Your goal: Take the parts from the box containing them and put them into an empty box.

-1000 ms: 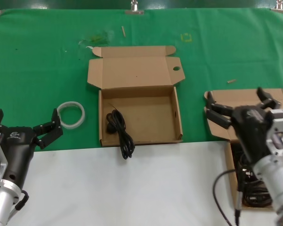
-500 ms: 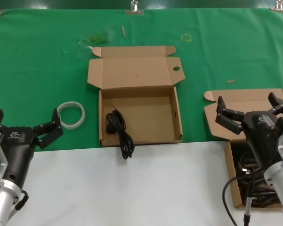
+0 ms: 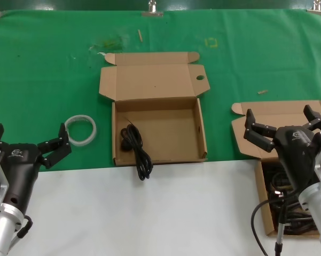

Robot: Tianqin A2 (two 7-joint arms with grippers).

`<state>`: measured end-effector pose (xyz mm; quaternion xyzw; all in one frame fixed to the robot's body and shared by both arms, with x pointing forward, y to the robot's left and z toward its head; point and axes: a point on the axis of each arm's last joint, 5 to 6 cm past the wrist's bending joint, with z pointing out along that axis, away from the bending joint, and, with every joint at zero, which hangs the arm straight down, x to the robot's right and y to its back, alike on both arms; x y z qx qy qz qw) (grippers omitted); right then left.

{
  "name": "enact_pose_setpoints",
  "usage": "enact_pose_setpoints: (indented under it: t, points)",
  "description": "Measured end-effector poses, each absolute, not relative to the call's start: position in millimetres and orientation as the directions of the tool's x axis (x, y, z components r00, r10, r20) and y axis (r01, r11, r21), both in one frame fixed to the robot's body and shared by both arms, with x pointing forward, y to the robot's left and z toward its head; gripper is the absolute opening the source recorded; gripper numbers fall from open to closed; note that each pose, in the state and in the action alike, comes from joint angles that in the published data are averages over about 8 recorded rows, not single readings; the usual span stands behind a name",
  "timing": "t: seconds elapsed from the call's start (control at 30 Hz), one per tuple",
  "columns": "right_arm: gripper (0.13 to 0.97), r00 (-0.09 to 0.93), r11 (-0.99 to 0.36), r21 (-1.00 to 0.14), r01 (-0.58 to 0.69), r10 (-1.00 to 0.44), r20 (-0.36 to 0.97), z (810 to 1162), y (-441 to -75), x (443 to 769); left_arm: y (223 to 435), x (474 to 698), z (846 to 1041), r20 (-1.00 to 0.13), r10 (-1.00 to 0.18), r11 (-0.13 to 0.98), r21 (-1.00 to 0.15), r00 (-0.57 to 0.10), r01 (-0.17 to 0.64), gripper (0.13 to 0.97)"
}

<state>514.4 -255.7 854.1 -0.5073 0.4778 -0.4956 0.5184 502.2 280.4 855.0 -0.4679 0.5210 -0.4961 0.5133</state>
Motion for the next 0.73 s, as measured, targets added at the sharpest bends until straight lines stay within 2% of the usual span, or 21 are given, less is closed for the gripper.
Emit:
enact_pose_setpoints:
  t: [0.73]
  points:
    - [0.966, 0.052, -0.001, -1.000, 0.029, -0.999, 0.003, 853.8, -254.5, 514.4, 280.4, 502.2, 855.0, -0.071, -0.997, 0.070, -0.997, -0.035, 0.022, 0.966]
